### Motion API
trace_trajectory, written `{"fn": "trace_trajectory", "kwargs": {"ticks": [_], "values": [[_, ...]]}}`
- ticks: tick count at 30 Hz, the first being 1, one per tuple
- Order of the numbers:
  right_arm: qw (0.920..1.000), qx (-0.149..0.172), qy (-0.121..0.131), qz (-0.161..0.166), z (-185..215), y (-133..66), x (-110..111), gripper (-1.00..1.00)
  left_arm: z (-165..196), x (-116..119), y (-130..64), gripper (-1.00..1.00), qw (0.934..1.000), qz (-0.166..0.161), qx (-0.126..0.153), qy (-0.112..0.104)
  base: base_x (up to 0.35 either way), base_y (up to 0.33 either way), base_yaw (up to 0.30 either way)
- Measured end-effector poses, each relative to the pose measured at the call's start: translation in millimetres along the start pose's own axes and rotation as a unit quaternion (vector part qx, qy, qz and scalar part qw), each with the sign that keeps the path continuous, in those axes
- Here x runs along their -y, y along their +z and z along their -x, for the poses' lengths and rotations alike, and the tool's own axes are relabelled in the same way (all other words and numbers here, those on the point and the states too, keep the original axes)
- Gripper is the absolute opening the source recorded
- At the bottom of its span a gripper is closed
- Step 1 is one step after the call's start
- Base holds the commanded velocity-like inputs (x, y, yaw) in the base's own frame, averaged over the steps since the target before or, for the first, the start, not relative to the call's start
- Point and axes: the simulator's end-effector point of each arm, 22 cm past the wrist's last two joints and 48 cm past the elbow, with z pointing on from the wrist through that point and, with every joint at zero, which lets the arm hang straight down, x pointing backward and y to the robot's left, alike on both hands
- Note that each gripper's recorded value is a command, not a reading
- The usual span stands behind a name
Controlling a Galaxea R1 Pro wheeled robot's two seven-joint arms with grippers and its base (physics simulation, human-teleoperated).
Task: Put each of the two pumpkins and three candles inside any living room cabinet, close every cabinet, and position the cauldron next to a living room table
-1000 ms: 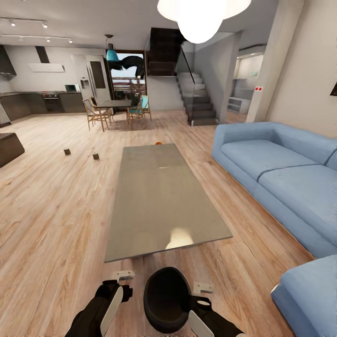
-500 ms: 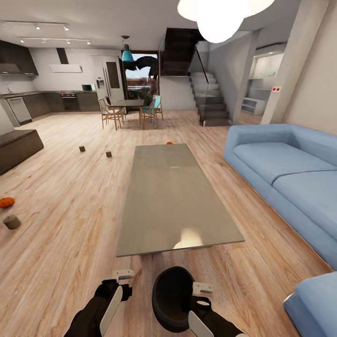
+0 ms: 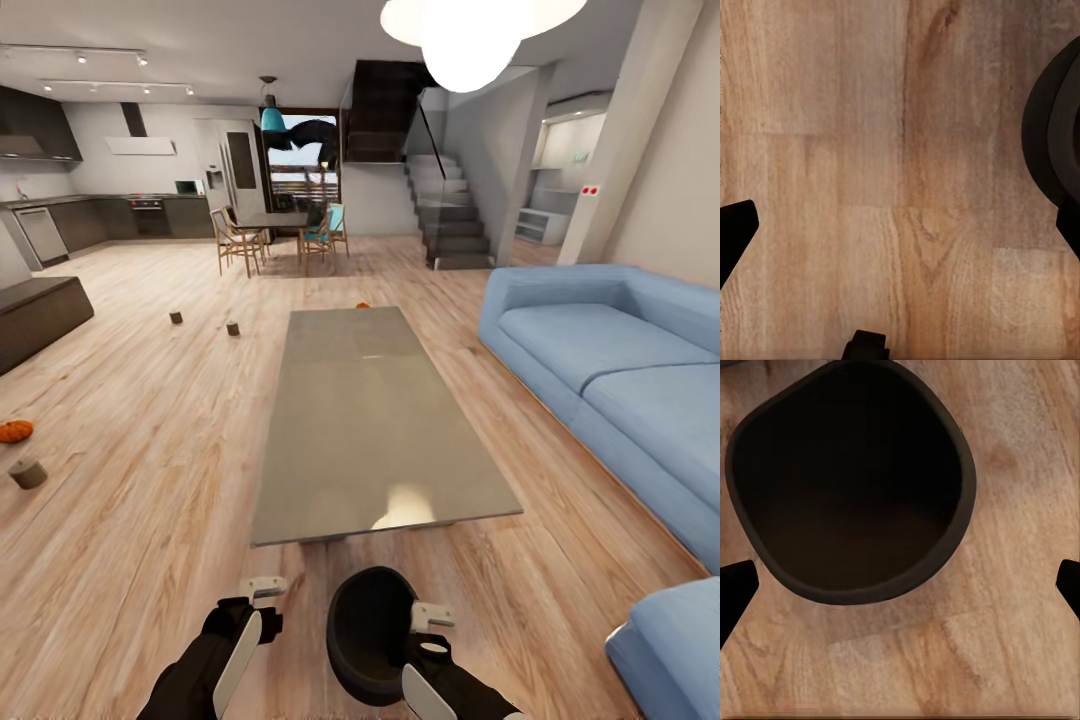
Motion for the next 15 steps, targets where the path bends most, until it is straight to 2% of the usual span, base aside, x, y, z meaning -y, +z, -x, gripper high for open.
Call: {"fn": "trace_trajectory", "kwargs": {"ticks": [7, 12, 15], "values": [[1.0000, 0.000, 0.001, 0.000, 0.2, -0.2, -0.2, 1.00, -0.8, 0.3, 0.2, 1.00, 1.0000, 0.000, -0.001, 0.001, -0.057, 0.037, 0.025], [1.0000, 0.000, 0.001, 0.001, -0.1, -0.2, -0.7, 1.00, -0.5, 0.5, 0.1, 1.00, 1.0000, -0.001, 0.000, 0.001, -0.047, 0.027, 0.207], [1.0000, 0.000, 0.001, 0.001, -0.1, -0.1, -0.9, 1.00, -0.4, 0.6, 0.2, 1.00, 1.0000, -0.001, -0.001, 0.001, -0.184, 0.161, 0.270]]}}
